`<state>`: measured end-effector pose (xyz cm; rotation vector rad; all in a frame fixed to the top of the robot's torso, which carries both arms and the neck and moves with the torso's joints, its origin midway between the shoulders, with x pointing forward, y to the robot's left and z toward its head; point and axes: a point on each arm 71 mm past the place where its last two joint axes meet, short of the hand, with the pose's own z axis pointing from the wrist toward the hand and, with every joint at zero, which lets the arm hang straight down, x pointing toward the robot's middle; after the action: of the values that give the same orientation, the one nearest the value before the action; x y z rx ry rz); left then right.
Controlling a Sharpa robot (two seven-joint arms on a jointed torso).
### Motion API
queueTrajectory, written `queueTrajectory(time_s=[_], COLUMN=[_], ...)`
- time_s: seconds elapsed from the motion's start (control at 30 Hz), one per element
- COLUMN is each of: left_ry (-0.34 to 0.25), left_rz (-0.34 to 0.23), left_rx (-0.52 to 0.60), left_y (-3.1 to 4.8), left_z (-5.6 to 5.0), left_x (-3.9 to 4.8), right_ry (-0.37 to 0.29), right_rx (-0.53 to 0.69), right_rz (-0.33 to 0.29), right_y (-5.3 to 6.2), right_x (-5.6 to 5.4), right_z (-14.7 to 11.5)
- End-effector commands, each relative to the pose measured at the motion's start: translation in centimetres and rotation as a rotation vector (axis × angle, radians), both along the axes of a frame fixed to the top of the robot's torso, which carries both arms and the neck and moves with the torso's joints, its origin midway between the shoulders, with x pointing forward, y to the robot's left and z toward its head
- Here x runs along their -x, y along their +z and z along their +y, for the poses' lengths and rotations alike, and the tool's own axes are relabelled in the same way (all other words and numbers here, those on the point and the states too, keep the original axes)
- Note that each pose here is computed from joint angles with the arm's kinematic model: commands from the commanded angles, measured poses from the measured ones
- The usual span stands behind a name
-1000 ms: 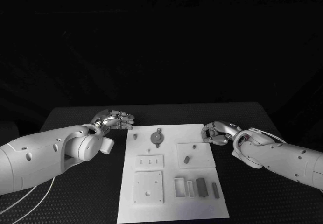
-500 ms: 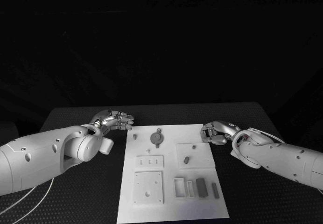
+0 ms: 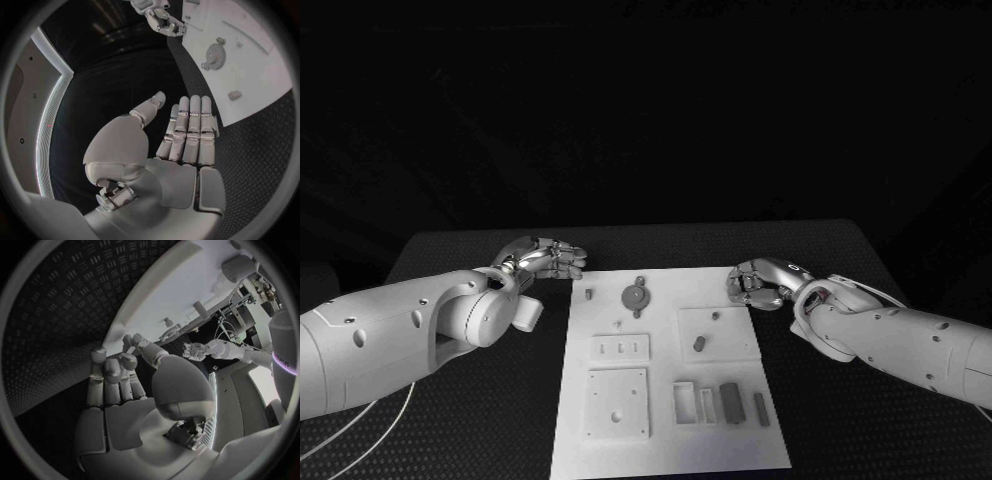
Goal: Assemble the parts on the task board
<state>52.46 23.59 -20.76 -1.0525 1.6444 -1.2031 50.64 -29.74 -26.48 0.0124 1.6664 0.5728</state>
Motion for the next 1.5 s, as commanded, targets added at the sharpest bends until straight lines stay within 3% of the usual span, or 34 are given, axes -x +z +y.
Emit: queueTrajectory(time_s=[0.03, 0.27, 0.47, 0.63, 0.83, 1.2, 1.5], left_ry=[-0.019, -0.057, -0.12, -0.172, -0.19, -0.238, -0.267], left_rz=[-0.008, 0.005, 0.063, 0.128, 0.144, 0.138, 0.13], left_rx=[-0.006, -0.04, -0.084, -0.097, -0.103, -0.088, -0.076], left_y=[0.09, -0.07, -0.54, -0.97, -1.02, -1.03, -0.92], left_z=[-0.2, -0.7, -1.8, -3.5, -5.5, -8.1, -8.9], left_x=[-0.02, 0.03, 0.39, 0.84, 1.4, 2.0, 2.23], right_ry=[-0.028, -0.03, 0.003, 0.054, 0.121, 0.222, 0.269], right_rx=[-0.02, -0.027, -0.025, -0.033, -0.063, -0.095, -0.111], right_rz=[-0.039, -0.067, -0.093, -0.115, -0.133, -0.136, -0.13], right_y=[0.4, 1.5, 3.1, 4.9, 6.3, 7.0, 7.2], right_x=[-0.1, -0.4, -0.5, -0.2, 0.6, 1.8, 2.3], right_z=[0.3, 1.5, 3.5, 6.1, 9.7, 15.0, 17.1])
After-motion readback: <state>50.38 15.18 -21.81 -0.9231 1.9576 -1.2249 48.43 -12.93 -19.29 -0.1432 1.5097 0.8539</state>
